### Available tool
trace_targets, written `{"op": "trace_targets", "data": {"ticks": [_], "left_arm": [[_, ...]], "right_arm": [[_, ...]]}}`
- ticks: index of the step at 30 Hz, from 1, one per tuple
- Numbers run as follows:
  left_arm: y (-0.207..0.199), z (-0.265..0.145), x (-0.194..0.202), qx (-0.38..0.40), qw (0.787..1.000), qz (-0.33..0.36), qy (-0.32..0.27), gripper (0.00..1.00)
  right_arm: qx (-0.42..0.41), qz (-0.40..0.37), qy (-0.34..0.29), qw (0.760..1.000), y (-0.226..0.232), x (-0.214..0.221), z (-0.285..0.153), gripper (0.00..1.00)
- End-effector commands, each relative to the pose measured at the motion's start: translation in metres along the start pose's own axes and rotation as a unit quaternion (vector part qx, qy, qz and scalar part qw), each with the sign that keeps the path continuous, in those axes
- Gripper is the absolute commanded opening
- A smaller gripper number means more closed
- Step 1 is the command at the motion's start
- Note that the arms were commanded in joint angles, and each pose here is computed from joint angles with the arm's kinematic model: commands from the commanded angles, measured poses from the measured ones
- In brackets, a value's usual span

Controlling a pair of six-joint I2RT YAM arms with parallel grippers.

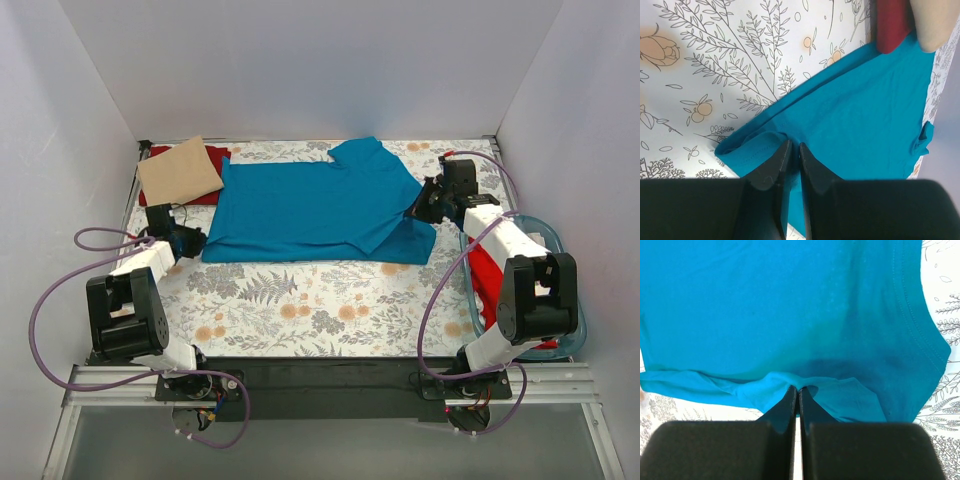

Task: Fold and stack the t-shirts
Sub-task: Fold the tshirt

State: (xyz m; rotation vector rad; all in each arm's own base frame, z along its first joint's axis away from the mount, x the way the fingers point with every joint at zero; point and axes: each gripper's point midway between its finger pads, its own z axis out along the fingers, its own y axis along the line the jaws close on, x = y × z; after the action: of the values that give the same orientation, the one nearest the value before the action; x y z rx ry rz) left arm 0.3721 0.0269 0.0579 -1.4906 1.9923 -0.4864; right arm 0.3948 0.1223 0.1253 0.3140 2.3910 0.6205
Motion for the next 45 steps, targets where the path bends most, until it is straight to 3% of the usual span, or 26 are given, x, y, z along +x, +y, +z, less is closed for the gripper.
{"op": "trace_targets", "data": {"ticks": [1, 45], "left_arm": [[-0.010, -0.009, -0.006, 0.025, 1.000, -0.004, -0.008, 0.10], [-0.035, 0.017, -0.015, 0.066, 0.997, -0.031, 0.018, 0.09]], "right_arm": [[-0.008, -0.014, -0.047, 0.999, 0.005, -0.025, -0.012, 0.01], [-0.005, 0.007, -0.026, 1.000, -0.019, -0.015, 0.004, 0.01]]}}
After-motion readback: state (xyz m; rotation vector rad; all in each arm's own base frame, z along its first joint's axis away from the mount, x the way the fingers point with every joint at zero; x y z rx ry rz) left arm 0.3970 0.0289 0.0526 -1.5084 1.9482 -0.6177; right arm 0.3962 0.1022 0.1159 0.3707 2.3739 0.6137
